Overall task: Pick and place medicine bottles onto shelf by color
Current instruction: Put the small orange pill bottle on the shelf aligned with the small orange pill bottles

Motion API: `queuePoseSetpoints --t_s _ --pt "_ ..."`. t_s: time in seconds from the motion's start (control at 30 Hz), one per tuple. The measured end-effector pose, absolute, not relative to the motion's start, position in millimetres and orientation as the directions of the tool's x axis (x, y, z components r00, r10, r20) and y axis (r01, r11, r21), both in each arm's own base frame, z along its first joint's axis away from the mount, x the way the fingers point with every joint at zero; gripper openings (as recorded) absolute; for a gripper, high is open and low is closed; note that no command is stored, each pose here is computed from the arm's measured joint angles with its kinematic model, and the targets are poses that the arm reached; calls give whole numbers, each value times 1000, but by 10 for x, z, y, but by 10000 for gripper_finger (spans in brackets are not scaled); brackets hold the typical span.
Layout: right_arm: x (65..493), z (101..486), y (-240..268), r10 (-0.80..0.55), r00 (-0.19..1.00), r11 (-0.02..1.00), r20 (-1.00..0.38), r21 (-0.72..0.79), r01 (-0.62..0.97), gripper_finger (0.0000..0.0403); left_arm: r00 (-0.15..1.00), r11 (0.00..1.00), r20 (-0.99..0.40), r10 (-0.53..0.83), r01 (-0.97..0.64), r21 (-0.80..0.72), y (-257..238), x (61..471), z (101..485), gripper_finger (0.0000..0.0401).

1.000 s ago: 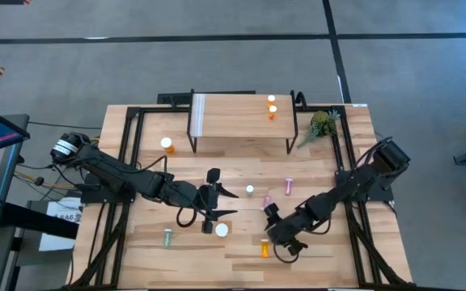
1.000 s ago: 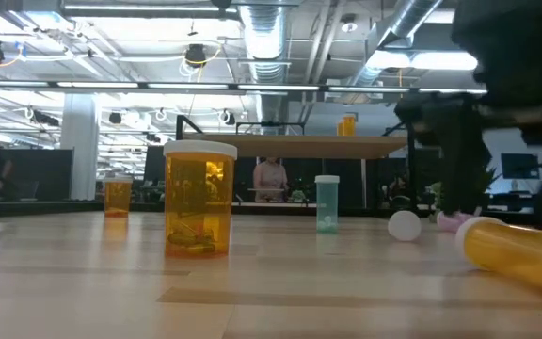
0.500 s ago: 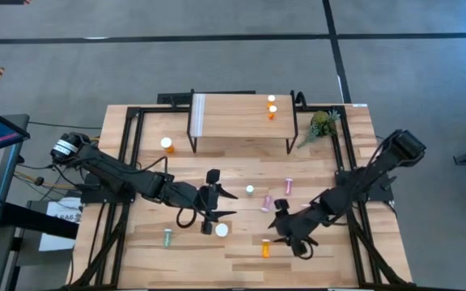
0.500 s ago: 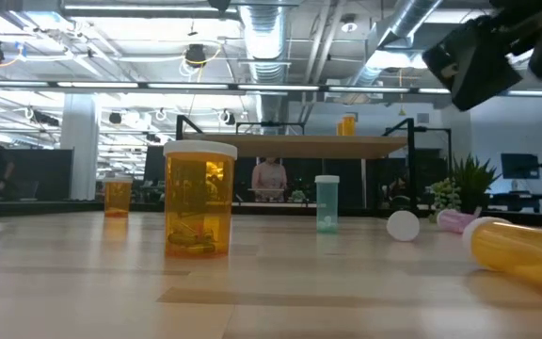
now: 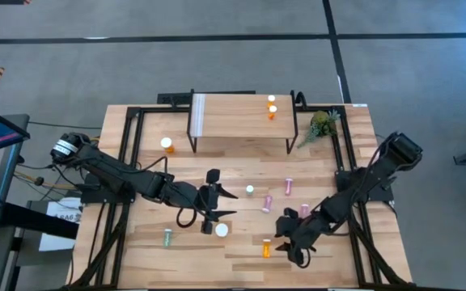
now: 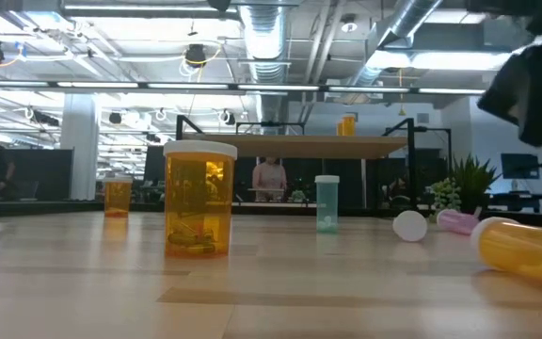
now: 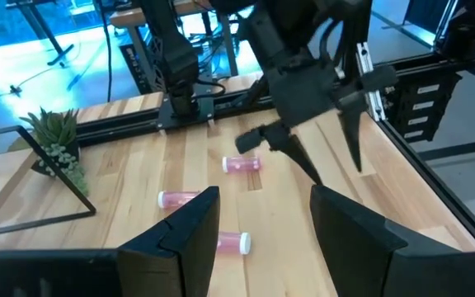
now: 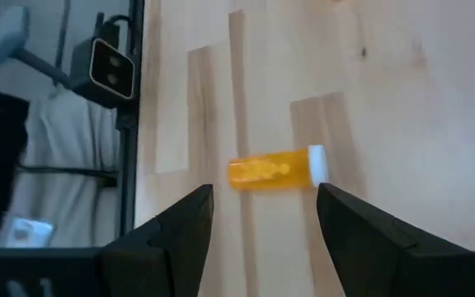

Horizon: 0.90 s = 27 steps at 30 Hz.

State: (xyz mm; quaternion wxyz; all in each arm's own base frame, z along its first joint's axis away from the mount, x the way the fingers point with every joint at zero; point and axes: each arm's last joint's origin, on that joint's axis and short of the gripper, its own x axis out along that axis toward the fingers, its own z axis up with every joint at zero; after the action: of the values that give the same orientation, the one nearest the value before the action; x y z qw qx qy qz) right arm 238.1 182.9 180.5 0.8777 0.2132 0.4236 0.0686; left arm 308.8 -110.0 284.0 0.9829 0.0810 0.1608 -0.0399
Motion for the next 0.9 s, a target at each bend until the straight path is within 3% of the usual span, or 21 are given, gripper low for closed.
queuePoseSetpoints --t_s 0.3,0.5,0.9 --pt "2425 1650 1891 267 546 919 -794 380 102 240 945 985 -322 -52 101 137 -1100 3088 2840 180" --pt "2387 1567 1788 113 365 962 -924 195 194 240 945 986 -322 -53 101 134 -1100 3088 2839 180" --pt "2402 1619 1619 65 318 898 -946 194 394 240 943 992 -328 -52 87 96 -1098 3086 2834 180"
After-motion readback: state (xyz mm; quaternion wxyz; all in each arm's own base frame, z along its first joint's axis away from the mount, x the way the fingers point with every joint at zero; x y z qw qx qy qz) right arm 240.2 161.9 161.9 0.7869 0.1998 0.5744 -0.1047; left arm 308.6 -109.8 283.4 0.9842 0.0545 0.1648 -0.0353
